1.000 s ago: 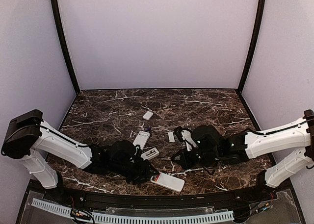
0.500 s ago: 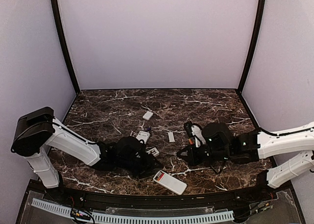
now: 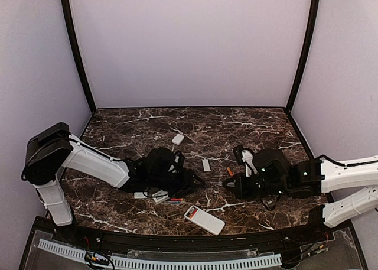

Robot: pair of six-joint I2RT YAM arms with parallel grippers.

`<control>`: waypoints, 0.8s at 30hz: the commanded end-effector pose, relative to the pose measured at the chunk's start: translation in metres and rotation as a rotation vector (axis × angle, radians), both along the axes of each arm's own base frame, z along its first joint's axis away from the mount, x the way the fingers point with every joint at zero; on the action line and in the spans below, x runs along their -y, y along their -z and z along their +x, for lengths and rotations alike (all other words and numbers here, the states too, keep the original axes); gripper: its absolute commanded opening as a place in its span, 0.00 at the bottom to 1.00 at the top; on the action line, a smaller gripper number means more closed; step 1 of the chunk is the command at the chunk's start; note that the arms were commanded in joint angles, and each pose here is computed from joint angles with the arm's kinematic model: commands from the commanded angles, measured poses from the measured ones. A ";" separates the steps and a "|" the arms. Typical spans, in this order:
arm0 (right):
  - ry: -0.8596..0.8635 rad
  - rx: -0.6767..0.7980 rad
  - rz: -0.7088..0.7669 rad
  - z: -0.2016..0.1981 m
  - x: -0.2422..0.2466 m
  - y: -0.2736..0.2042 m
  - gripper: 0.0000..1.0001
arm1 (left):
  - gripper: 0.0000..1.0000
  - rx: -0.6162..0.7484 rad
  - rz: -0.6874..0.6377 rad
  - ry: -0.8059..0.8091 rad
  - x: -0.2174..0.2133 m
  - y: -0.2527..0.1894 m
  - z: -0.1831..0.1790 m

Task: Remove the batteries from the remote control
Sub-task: Move the remote control without the battery cover to the center of the board.

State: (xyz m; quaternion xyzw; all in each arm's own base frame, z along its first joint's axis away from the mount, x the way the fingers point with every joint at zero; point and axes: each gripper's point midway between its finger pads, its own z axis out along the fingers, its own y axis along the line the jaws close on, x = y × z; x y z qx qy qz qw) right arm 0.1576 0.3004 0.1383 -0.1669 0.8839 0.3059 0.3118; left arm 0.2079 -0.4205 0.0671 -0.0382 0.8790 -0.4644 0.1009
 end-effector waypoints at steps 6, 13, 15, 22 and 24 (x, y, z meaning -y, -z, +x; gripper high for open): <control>0.045 -0.006 0.007 -0.006 0.028 0.002 0.00 | 0.55 0.060 0.237 -0.012 -0.048 -0.019 -0.023; 0.032 -0.006 0.008 -0.009 0.030 0.006 0.00 | 0.57 -0.024 0.205 0.028 -0.028 -0.013 -0.073; 0.032 -0.006 0.017 -0.009 0.030 0.006 0.00 | 0.57 -0.039 0.218 0.023 -0.027 -0.009 -0.081; 0.028 0.009 0.030 -0.008 0.028 0.007 0.00 | 0.58 -0.099 0.242 -0.024 -0.036 0.007 -0.103; 0.026 0.019 0.027 -0.007 0.028 0.007 0.00 | 0.58 -0.110 0.252 -0.016 -0.034 0.011 -0.109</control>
